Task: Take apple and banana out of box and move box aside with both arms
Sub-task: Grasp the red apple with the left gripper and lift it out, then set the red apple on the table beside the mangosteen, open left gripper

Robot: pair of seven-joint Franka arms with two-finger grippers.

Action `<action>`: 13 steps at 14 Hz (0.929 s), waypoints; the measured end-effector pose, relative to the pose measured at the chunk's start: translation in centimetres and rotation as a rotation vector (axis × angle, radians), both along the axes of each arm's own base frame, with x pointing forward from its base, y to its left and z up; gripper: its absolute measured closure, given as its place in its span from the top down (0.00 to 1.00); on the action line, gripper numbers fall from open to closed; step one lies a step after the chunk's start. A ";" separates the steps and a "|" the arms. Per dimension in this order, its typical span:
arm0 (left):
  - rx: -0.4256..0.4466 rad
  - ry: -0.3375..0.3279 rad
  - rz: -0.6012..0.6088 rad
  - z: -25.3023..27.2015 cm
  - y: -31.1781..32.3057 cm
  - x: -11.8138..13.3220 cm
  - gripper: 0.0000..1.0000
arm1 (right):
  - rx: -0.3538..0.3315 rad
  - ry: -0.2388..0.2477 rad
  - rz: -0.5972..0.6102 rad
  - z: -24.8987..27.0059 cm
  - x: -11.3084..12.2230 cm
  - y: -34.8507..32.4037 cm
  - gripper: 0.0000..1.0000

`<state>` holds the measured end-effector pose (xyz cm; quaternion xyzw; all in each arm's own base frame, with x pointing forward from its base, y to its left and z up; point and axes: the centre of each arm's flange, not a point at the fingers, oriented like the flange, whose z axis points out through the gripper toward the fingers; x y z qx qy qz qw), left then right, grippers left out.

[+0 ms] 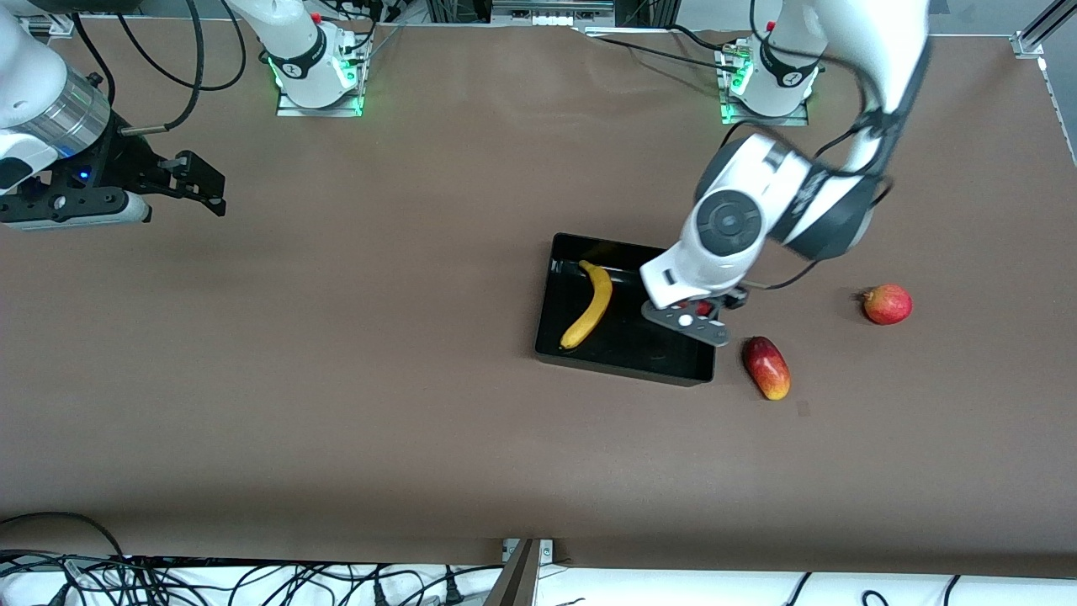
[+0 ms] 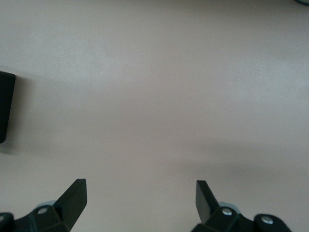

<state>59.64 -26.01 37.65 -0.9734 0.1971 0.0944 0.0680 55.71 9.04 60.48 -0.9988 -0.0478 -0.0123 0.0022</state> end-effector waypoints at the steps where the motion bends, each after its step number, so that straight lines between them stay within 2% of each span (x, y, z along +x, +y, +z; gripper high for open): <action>1: 0.009 0.029 -0.008 1.1 2.4 0.6 0.64 | 0.000 0.000 0.000 0.0 0.0 0.0 1.00; 4: -0.009 0.120 -0.037 0.4 12.4 2.5 0.64 | 0.000 0.000 0.000 0.0 0.0 0.0 1.00; 7: -0.031 0.174 -0.036 -4.0 17.9 1.7 0.64 | 0.000 0.000 0.000 0.0 0.0 0.0 1.00; 13: -0.092 0.074 -0.094 -14.2 17.3 -3.8 0.64 | 0.000 0.000 0.000 0.0 0.0 0.0 1.00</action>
